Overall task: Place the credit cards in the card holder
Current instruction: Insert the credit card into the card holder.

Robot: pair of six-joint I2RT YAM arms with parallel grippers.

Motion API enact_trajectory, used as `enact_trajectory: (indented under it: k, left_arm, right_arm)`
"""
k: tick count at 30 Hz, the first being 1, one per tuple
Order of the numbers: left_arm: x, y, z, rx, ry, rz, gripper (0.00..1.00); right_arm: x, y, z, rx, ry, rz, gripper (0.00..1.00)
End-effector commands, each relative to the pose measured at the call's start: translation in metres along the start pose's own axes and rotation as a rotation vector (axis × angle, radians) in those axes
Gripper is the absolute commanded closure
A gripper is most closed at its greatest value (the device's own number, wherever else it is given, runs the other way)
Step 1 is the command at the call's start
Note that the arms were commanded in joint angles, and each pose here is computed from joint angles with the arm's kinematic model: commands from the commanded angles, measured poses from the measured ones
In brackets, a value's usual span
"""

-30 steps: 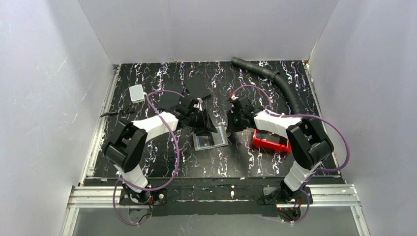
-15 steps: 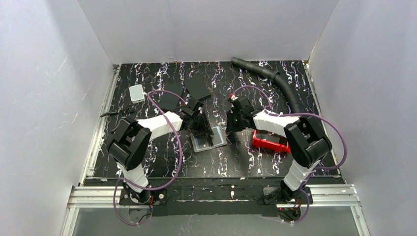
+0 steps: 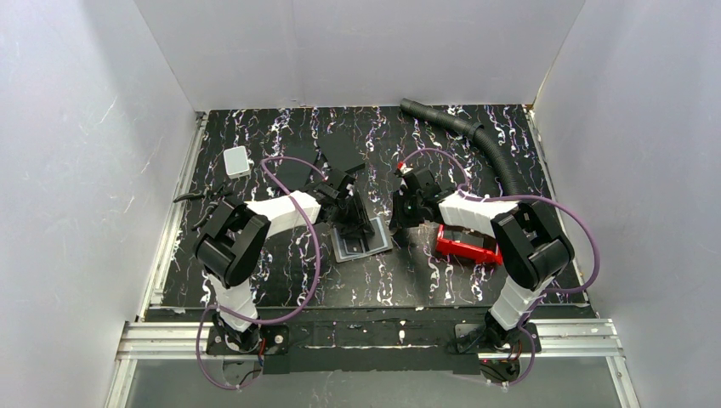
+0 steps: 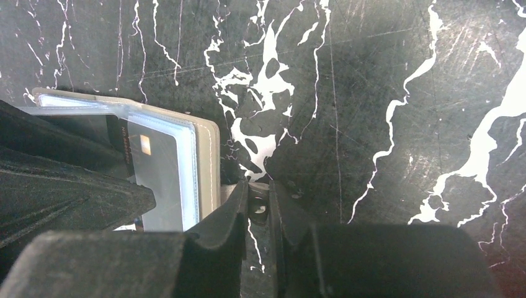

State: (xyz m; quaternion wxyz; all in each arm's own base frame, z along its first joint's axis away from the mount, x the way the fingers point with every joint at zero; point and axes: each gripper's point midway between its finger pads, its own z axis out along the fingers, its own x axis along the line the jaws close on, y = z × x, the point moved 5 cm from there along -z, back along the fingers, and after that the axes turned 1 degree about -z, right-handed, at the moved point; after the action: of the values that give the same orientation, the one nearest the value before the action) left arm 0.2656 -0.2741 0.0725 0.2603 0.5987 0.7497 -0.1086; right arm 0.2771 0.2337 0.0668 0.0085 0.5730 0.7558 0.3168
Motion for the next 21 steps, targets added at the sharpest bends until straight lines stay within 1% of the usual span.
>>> enact_trajectory:
  k: [1, 6, 10, 11, 13, 14, 17, 21]
  left_arm:
    - [-0.011, 0.004, -0.004, -0.015, -0.043, 0.018, 0.56]
    - [-0.018, 0.006, -0.010, -0.037, -0.099, 0.023, 0.54]
    - [-0.019, 0.003, -0.018, -0.044, -0.121, 0.041, 0.47]
    - [-0.018, 0.002, -0.020, -0.051, -0.124, 0.044, 0.46]
    - [-0.015, 0.002, -0.026, -0.062, -0.106, 0.049, 0.44]
    - [-0.013, 0.002, -0.028, -0.058, -0.095, 0.054, 0.43]
    - [-0.010, 0.000, -0.037, -0.048, -0.082, 0.075, 0.38]
    - [-0.010, -0.002, -0.059, -0.052, -0.112, 0.103, 0.33]
  right_arm:
    - [-0.005, -0.017, 0.009, 0.058, 0.000, 0.018, 0.91]
    - [-0.004, -0.018, 0.010, 0.058, 0.010, 0.025, 0.91]
    - [-0.003, -0.015, 0.009, 0.049, 0.005, 0.022, 0.90]
    - [-0.004, -0.014, 0.008, 0.049, 0.002, 0.019, 0.88]
    - [-0.005, -0.013, 0.005, 0.047, -0.011, 0.015, 0.78]
    - [-0.005, -0.012, 0.003, 0.045, -0.015, 0.014, 0.74]
    - [-0.006, -0.011, -0.006, 0.044, -0.035, 0.002, 0.69]
    - [-0.004, -0.005, -0.019, 0.030, -0.039, -0.025, 0.61]
